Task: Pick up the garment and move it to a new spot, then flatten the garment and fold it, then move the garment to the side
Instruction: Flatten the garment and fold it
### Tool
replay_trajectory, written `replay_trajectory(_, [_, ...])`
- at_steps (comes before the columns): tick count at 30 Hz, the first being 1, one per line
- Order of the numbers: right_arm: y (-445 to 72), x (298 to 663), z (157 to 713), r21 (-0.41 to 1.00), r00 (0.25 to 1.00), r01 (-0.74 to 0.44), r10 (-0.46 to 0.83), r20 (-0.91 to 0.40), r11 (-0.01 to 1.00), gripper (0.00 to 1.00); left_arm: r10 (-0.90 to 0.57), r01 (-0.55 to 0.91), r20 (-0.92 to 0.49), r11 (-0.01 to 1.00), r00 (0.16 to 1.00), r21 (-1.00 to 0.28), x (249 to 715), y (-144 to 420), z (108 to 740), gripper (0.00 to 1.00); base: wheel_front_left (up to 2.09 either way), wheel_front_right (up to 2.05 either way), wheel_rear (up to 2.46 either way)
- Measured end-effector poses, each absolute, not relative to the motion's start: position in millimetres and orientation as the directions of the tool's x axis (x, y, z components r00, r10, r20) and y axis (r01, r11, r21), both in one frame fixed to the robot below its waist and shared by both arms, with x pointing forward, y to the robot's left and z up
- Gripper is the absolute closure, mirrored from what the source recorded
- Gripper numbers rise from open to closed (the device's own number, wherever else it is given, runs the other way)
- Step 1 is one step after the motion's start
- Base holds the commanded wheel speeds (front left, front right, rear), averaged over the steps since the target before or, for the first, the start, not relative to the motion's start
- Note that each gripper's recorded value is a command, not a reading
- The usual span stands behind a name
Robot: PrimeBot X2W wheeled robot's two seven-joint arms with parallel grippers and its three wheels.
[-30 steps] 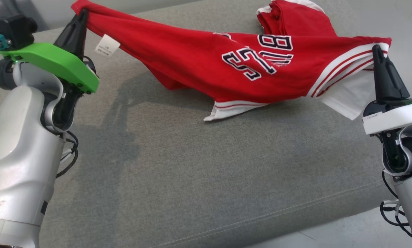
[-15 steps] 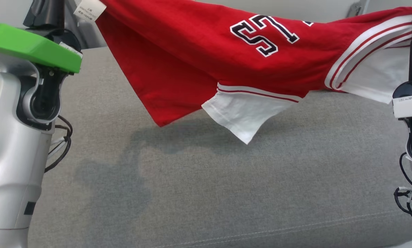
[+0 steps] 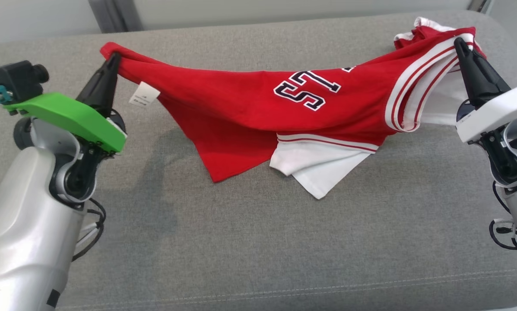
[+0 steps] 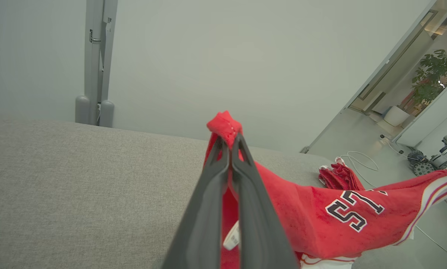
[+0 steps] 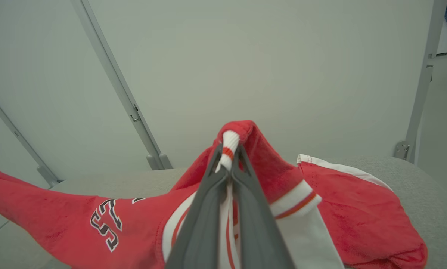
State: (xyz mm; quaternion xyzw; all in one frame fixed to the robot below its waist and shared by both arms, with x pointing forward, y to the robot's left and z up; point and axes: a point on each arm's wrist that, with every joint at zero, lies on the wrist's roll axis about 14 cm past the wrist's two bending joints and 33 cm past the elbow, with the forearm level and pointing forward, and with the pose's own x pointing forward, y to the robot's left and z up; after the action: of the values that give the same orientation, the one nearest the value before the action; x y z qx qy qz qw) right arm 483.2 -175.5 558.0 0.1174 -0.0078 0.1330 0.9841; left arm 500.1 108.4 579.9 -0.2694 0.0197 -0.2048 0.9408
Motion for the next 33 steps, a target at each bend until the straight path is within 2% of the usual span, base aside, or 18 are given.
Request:
replay_trajectory(4, [-165.6, 500.3, 528.8, 0.193, 0.957, -0.272, 0.286, -0.049, 0.943, 1.00, -0.409, 0.366, 0.048, 0.750, 0.911, -0.551, 502.5, 94.9, 559.2, 1.00, 0.00, 0.00, 0.00])
replay_trajectory(10, [-150.1, 533.0, 511.2, 0.187, 0.949, -0.286, 0.305, -0.082, 0.940, 1.00, -0.366, 0.324, 0.055, 0.733, 0.929, -0.598, 511.5, 98.1, 539.0, 1.00, 0.00, 0.00, 0.00])
replay_trajectory(11, [-147.1, 537.7, 506.6, 0.172, 0.946, -0.293, 0.311, -0.090, 0.941, 0.98, -0.359, 0.317, 0.056, 0.729, 0.932, -0.607, 512.9, 98.6, 535.5, 1.00, 0.00, 0.00, 0.00])
replay_trajectory(14, [-142.1, 550.6, 492.5, 0.179, 0.944, -0.290, 0.312, -0.110, 0.940, 0.56, -0.335, 0.297, 0.059, 0.723, 0.940, -0.624, 517.8, 101.9, 525.3, 1.00, 0.00, 0.00, 0.00])
replay_trajectory(15, [-140.0, 554.3, 487.2, 0.186, 0.942, -0.288, 0.313, -0.119, 0.939, 0.00, -0.330, 0.289, 0.055, 0.724, 0.943, -0.627, 519.3, 103.3, 520.9, 1.00, 0.00, 0.00, 0.00])
replay_trajectory(23, [-129.1, 562.7, 439.3, 0.235, 0.936, -0.263, 0.307, -0.173, 0.936, 0.00, -0.254, 0.215, 0.036, 0.726, 0.967, -0.653, 529.8, 120.0, 488.8, 1.00, 0.00, 0.00, 0.00])
replay_trajectory(33, [-143.3, 548.4, 466.8, 0.254, 0.964, -0.239, 0.260, -0.052, 0.937, 0.00, -0.248, 0.187, 0.000, 0.728, 0.969, -0.659, 519.6, 123.1, 475.2, 1.00, 0.00, 0.00, 0.00])
